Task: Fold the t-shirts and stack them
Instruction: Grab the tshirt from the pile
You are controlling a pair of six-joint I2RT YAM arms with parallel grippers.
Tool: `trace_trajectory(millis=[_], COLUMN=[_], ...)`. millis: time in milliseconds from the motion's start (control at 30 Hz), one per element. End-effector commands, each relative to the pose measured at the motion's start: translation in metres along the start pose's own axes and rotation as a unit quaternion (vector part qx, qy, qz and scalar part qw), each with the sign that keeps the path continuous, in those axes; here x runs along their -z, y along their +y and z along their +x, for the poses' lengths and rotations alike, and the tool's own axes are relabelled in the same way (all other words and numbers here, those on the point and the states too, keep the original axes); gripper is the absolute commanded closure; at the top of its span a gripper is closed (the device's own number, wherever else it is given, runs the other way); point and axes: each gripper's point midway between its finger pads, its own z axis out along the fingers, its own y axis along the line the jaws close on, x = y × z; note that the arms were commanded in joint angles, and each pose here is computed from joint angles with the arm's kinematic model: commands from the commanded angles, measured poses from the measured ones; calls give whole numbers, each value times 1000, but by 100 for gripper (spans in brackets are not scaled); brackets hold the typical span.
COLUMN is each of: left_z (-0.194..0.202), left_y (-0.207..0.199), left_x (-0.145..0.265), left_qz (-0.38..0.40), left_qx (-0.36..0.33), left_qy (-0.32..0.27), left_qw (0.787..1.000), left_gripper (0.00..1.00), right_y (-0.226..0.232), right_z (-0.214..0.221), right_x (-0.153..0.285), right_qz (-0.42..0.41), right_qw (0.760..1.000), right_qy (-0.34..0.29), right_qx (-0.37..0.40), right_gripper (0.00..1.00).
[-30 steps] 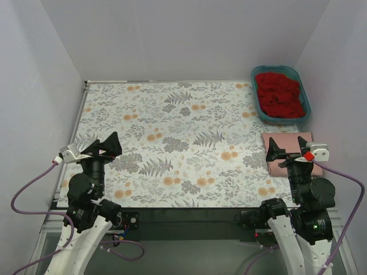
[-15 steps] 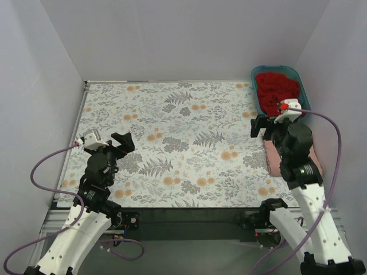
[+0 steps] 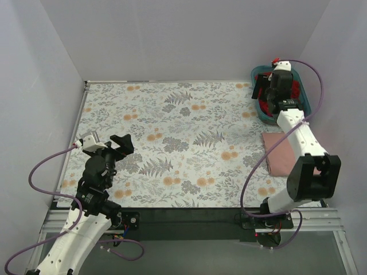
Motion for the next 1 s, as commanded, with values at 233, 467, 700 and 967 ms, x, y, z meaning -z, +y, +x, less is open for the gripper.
trace_trajectory(millis=[233,467,700,967], left_z=[-16,-10,-4,-7], left_y=[5,9,9,6], left_x=[1,-4,-8,-6], left_qz=[-22,-33,-36,-25], left_qx=[-5,-12,-19,-12], left_qy=[-20,-12,4,1], left_qw=[1000,999,999,1000], left_gripper=[2,2,2,2], right_y=[-86,-103,-98,27], right_z=[31,24,4,-127], right_x=[-113,-152,-130,-9], right_qz=[74,73,59,-78], right_qw=[995,996,998,984], right_qy=[60,53,33,-135], right_qx=[-40,-17,11,83], right_gripper=[21,48,99,99])
